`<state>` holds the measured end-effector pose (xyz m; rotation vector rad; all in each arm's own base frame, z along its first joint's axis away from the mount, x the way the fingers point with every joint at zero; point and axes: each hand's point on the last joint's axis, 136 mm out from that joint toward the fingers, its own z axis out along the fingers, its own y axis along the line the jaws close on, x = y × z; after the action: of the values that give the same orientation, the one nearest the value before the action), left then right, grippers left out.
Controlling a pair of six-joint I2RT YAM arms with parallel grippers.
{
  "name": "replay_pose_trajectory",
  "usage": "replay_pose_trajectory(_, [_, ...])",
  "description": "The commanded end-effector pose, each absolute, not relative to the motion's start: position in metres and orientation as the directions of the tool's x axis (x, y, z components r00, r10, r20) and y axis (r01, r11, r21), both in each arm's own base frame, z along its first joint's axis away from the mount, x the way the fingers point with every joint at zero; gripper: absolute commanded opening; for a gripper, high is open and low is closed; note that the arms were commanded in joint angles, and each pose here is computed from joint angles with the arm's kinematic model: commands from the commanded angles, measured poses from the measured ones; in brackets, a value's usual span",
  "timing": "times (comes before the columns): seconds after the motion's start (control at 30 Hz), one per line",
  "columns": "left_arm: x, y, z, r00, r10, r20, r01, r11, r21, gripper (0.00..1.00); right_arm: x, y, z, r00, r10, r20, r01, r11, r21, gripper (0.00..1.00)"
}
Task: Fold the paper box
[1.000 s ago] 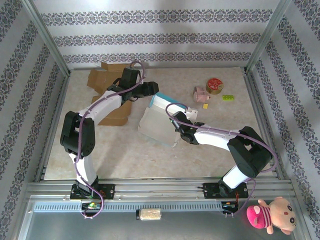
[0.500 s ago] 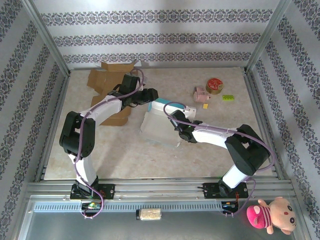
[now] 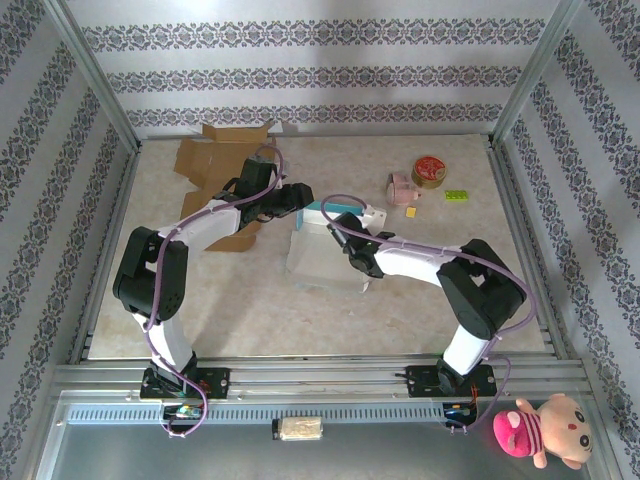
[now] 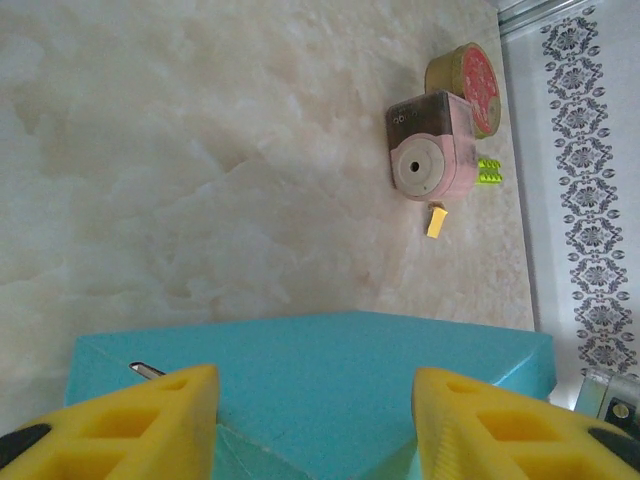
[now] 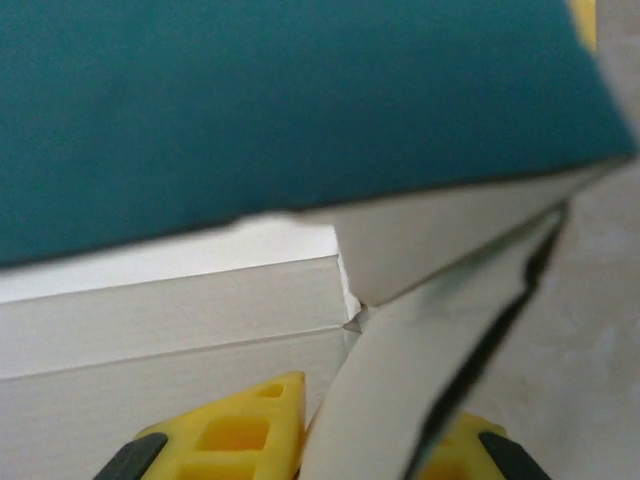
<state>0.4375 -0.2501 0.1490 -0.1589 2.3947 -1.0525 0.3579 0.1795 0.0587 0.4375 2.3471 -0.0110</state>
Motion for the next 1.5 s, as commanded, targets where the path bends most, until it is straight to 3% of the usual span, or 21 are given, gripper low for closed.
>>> replay_pose_trajectory(0.0, [0.421,-0.269,0.152,-0.879,-0.265,-0.396,0.131,0.664,-0.736,0.51,0.367,0.206,0.056,-0.675,0.385,-0.629,0.304,0.923,0.238,0.20])
replay_pose_trajectory(0.07, [0.422,-0.268,0.151,-0.877,-0.266,-0.399,0.130,0.669,-0.732,0.51,0.368,0.215,0.058,-0.683,0.398,-0.613,0.279,0.917,0.284,0.24])
replay_pose_trajectory(0.17, [0.424,-0.267,0.147,-0.876,-0.266,-0.403,0.128,0.678,-0.724,0.51,0.365,0.218,0.063,-0.691,0.366,-0.623,0.226,0.929,0.294,0.40])
replay_pose_trajectory(0.47, [0.427,-0.260,0.135,-0.871,-0.260,-0.417,0.113,0.719,-0.685,0.51,0.330,0.206,0.102,-0.701,0.147,-0.697,-0.032,0.971,0.237,0.56])
replay_pose_trajectory(0.6, [0.427,-0.262,0.136,-0.871,-0.260,-0.416,0.118,0.713,-0.691,0.51,0.328,0.177,0.141,-0.632,0.036,-0.774,-0.127,0.981,0.149,0.69])
replay_pose_trajectory(0.83, [0.428,-0.262,0.140,-0.867,-0.255,-0.427,0.130,0.713,-0.689,0.51,0.364,0.109,0.171,-0.461,-0.158,-0.873,-0.354,0.935,0.018,0.67])
replay_pose_trajectory(0.93, [0.428,-0.263,0.143,-0.866,-0.248,-0.435,0.139,0.715,-0.686,0.51,0.382,0.073,0.166,-0.493,-0.215,-0.843,-0.316,0.947,-0.056,0.70])
replay_pose_trajectory(1.17, [0.427,-0.263,0.148,-0.861,-0.218,-0.459,0.172,0.725,-0.667,0.51,0.411,0.035,0.147,-0.504,-0.345,-0.792,-0.428,0.896,-0.119,0.70])
replay_pose_trajectory(1.47, [0.426,-0.264,0.146,-0.861,-0.219,-0.459,0.176,0.719,-0.673,0.51,0.435,0.057,0.116,-0.437,-0.491,-0.753,-0.635,0.762,-0.128,0.60])
